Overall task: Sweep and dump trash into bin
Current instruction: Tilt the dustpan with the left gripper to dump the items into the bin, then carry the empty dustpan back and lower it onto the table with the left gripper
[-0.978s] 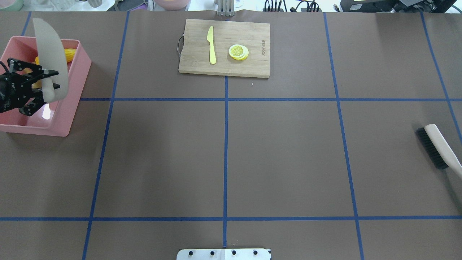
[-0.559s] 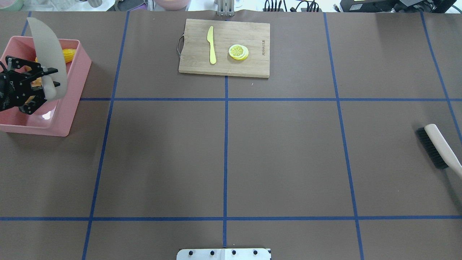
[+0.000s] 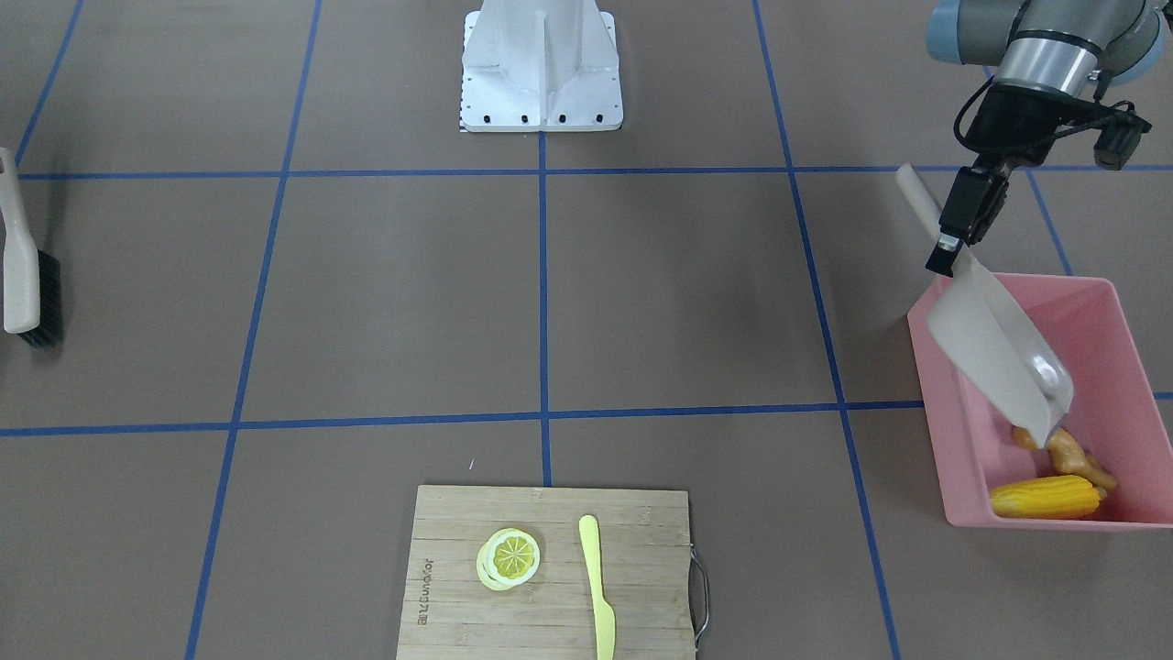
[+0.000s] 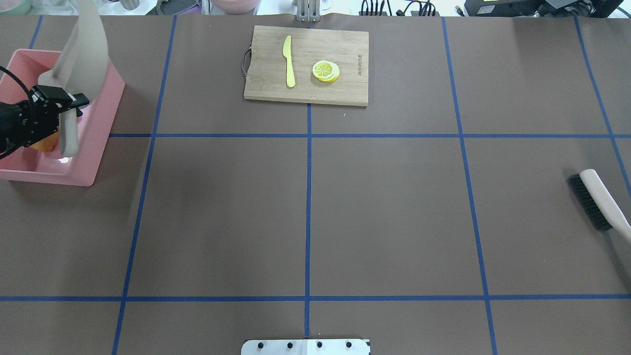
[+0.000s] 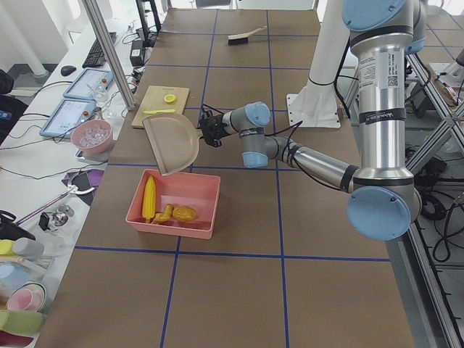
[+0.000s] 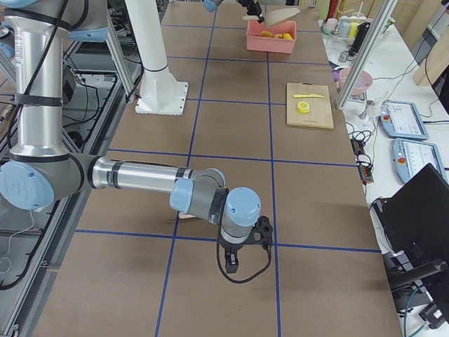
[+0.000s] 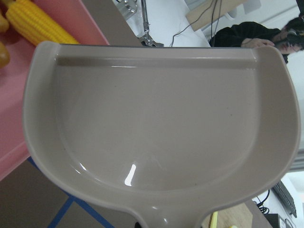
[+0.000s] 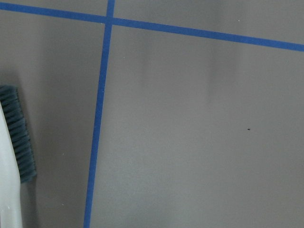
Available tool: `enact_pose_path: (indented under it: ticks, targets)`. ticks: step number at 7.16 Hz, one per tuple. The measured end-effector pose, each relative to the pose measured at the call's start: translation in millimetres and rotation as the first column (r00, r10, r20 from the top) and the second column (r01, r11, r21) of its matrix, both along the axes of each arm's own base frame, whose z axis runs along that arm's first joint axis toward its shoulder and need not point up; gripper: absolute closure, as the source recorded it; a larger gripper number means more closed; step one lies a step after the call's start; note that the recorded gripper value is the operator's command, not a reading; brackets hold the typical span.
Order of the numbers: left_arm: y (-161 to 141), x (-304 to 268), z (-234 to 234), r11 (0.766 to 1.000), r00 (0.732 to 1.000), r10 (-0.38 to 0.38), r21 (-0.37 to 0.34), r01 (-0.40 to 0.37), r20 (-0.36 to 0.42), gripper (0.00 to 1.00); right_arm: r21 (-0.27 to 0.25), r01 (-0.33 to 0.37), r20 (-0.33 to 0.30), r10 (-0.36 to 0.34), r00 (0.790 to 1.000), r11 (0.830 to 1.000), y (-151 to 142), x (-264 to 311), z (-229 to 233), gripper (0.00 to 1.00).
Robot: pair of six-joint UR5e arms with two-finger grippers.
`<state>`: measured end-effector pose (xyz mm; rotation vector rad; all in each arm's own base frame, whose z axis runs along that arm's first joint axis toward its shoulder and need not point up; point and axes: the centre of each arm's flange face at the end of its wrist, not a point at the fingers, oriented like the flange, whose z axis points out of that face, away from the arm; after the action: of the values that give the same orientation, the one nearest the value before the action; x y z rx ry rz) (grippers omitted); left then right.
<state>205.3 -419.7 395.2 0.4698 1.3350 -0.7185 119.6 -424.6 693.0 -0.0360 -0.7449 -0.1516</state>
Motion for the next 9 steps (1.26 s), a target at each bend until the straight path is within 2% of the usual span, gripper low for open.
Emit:
enact_pose_path:
  ticks: [1,2,3,4,5,6,7,9]
  targets:
    - [2,3,-4,0.992,0.994,0.056,0.104,-0.066,0.09,1.0,-0.002,-0.001,0.002,0.001,1.0,1.0,1,0,1,0.0]
    - [3,6,-8,0.97,0.979,0.092,0.205,-0.129,0.183,1.0,-0.003,0.0,0.001,0.0,1.0,1.0,0,0,2,0.0]
    - [5,8,-13,0.924,0.953,0.1,0.329,-0.196,0.286,1.0,0.0,0.001,-0.003,-0.001,1.0,1.0,-3,1,1,0.0]
    - [5,9,-20,0.834,0.907,0.068,0.476,-0.28,0.415,1.0,0.002,0.001,-0.003,-0.001,1.0,1.0,-5,1,0,0.0]
    - [5,10,-24,0.735,0.852,0.011,0.573,-0.362,0.524,1.0,0.004,0.002,-0.004,-0.002,1.0,1.0,-6,0,-1,0.0]
    - [4,13,-29,0.656,0.804,-0.032,0.619,-0.432,0.594,1.0,0.002,0.003,-0.006,-0.003,1.0,1.0,-6,1,0,0.0]
    - [-1,20,-36,0.586,0.758,-0.061,0.638,-0.499,0.65,1.0,0.001,-0.004,-0.009,0.004,1.0,1.0,-10,0,-1,0.0]
    - [-15,40,-53,0.434,0.644,-0.126,0.625,-0.648,0.755,1.0,0.008,-0.051,-0.023,0.051,0.998,0.999,-25,-7,-9,0.0]
